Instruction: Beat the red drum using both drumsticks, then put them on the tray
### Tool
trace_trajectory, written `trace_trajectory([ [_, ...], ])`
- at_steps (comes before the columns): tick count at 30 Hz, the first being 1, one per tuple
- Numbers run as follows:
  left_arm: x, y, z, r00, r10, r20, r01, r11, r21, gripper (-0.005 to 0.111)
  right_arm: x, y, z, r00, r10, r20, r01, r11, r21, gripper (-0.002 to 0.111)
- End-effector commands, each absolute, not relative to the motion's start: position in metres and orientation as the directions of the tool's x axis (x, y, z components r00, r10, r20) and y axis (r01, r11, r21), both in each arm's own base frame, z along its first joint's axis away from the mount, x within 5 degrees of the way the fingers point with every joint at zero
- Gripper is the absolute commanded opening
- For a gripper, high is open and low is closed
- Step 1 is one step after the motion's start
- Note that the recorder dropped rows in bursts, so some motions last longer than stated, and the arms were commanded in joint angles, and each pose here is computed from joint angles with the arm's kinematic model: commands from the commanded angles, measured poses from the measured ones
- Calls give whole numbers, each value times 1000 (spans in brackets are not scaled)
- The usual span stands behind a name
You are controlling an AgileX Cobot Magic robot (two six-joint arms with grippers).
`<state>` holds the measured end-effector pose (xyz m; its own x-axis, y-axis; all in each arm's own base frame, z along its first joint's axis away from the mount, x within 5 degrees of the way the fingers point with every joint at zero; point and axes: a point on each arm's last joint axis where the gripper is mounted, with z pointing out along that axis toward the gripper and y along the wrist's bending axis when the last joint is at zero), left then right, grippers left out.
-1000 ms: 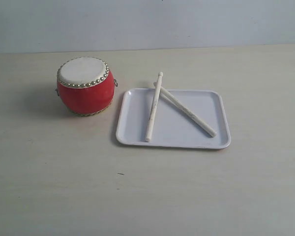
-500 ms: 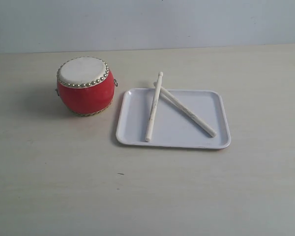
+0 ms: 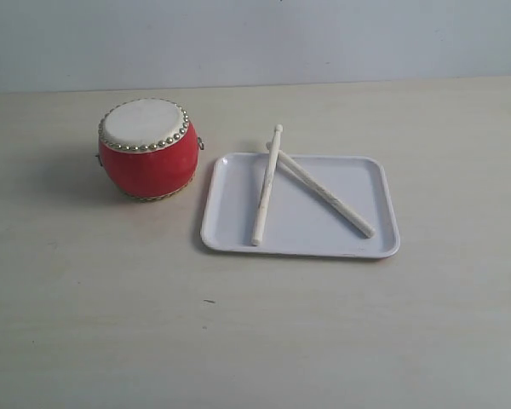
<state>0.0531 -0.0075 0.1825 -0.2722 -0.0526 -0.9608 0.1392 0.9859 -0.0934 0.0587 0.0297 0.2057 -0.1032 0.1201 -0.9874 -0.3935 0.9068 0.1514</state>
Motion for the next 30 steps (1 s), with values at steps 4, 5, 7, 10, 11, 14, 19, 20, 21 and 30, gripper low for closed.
trace_trajectory([
  [4,51,-17,182,-263,5,-965,262,963,-66,0,58,29,204,-103,123,-987,-391,908,154,0],
  [5,51,-17,182,-264,1,-965,251,966,-68,0,58,29,204,-103,123,-987,-391,908,154,0],
  [7,52,-14,182,-264,-18,-964,194,978,-72,0,58,29,204,-103,123,-987,-391,908,154,0],
  [10,52,-11,181,-273,-54,-960,132,987,-93,0,58,29,204,-103,123,-987,-391,908,154,0],
  [11,52,-11,181,-273,-50,-961,133,987,-89,0,58,29,204,-103,123,-987,-391,908,154,0],
  [14,52,-11,181,-275,-50,-960,133,987,-89,0,58,29,204,-103,123,-987,-391,908,154,0],
  [19,52,-11,181,-275,-50,-960,133,987,-89,0,58,29,204,-103,123,-987,-391,908,154,0],
  [20,52,-11,181,-275,-50,-960,133,987,-89,0,58,29,204,-103,123,-987,-391,908,154,0],
  [21,52,-11,181,-275,-50,-960,133,987,-89,0,58,29,204,-103,123,-987,-391,908,154,0],
  [30,52,-11,181,-275,-50,-960,133,987,-89,0,58,29,204,-103,123,-987,-391,908,154,0],
])
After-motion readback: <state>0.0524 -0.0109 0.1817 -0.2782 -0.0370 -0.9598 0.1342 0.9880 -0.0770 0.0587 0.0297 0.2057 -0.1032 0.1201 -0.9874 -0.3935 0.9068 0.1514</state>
